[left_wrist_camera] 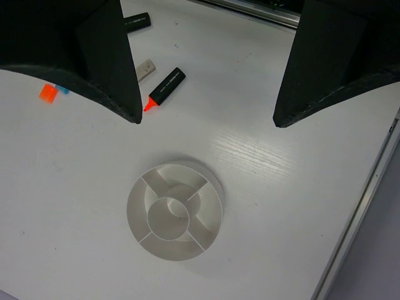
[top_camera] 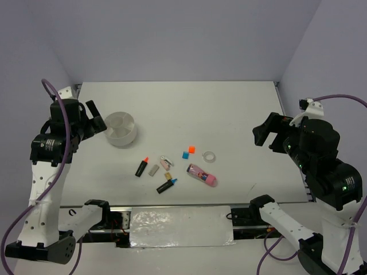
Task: Sort the stationery into containers
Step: Pick up the stationery from the center of the board.
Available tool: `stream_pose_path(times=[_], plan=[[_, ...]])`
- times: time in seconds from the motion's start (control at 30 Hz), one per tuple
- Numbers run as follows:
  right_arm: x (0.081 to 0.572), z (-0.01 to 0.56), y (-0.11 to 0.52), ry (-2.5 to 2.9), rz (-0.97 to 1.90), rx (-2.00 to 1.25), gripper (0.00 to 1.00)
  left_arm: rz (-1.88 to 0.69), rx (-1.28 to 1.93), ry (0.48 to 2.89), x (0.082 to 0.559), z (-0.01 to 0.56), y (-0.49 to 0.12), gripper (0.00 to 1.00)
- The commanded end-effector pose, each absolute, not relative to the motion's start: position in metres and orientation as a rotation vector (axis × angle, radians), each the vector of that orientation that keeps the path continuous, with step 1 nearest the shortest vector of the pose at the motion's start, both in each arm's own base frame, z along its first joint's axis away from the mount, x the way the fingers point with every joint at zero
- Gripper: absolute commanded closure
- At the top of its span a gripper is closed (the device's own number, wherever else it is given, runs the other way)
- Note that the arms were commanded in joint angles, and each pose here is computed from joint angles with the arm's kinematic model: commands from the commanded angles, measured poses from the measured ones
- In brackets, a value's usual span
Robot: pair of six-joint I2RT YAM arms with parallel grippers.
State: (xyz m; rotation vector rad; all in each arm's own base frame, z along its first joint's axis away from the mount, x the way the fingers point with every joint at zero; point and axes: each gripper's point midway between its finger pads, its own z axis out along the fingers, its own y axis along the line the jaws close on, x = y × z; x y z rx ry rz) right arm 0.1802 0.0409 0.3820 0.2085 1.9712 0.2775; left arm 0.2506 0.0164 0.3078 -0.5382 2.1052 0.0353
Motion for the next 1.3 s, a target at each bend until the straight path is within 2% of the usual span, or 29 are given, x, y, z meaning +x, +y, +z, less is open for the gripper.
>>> stream_pose_path(times=[0.0,0.27,0.33,0.47,0.57,0.77,1.0,1.27], plan=[[0.18,0.378,0.036,1.983,0.263,0.273,0.0,-0.01,-0.447,2.067,0.259,0.324,0.006,0.01],[0.182,0.364,0.039,2.024,0.293,0.368,0.0,-0.141,-0.216,2.078,0.281,0.329,-0.036,0.01],[0.182,0.356,0.035,2.052,0.261,0.419,0.0,-0.227,-0.083,2.079,0.29,0.327,-0.067,0.01],[0.189,0.349,0.034,2.068,0.242,0.472,0.0,-0.281,0.33,2.11,0.302,0.286,-0.157,0.01],[0.193,0.363,0.037,2.037,0.256,0.403,0.0,-0.331,0.846,2.122,0.279,0.231,-0.24,0.01],[0.183,0.37,0.034,2.05,0.223,0.315,0.0,-0.408,1.319,1.941,0.251,0.182,-0.311,0.01],[0.164,0.365,0.035,2.052,0.246,0.209,0.0,-0.358,1.54,1.863,0.243,0.134,-0.355,0.01],[0.156,0.371,0.037,2.052,0.262,0.161,0.0,-0.369,1.654,1.821,0.24,0.108,-0.386,0.01]])
